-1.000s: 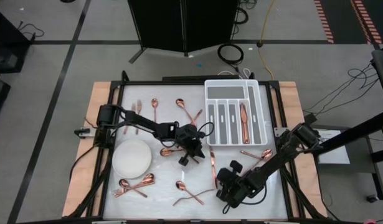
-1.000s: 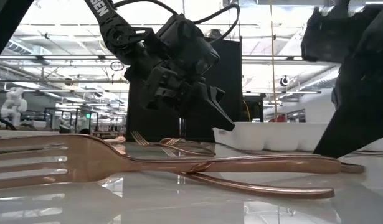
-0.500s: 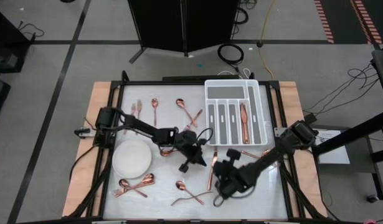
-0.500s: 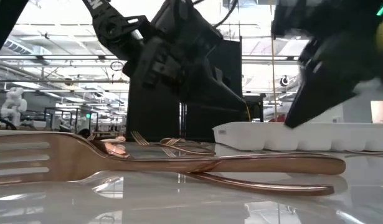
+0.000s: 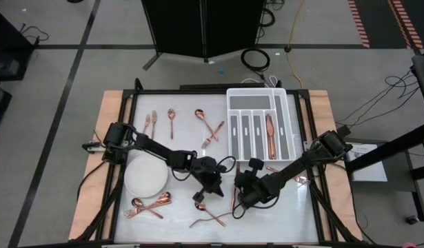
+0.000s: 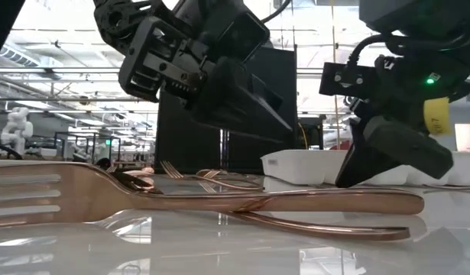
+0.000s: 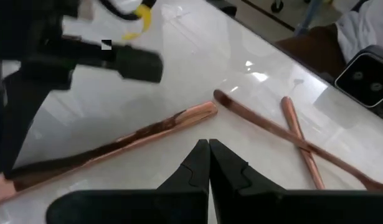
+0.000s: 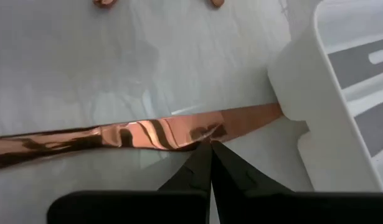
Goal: Sort silverware
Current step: Put the bronze knife into the silverware tray
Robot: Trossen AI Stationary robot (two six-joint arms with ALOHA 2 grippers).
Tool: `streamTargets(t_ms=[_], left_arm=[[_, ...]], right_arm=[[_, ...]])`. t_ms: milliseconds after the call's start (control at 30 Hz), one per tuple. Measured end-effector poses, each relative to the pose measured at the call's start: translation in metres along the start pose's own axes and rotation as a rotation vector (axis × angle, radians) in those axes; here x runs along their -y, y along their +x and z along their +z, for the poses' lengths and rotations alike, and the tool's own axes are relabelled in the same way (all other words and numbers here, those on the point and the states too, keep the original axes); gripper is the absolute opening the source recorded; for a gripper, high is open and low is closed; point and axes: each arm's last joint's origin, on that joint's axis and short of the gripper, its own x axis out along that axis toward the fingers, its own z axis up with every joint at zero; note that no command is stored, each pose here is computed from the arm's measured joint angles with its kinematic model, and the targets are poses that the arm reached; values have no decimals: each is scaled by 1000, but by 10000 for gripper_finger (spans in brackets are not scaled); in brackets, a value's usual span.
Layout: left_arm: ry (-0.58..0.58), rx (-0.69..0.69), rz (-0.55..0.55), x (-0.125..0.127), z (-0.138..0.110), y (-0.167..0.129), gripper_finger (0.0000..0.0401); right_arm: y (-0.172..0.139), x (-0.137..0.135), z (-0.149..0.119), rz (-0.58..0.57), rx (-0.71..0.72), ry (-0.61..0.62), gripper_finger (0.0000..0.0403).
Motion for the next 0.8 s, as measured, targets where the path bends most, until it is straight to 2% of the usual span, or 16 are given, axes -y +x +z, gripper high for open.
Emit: streamTargets(t_ms=[533,800], left_arm=[[12,-3,8,-3,-1,-1,0],[7,-12,6,-2,-2,-1,0]], right_arm=[[0,8,9,-48,53,-22,0],[9,8,11,41,-39,-4,0]])
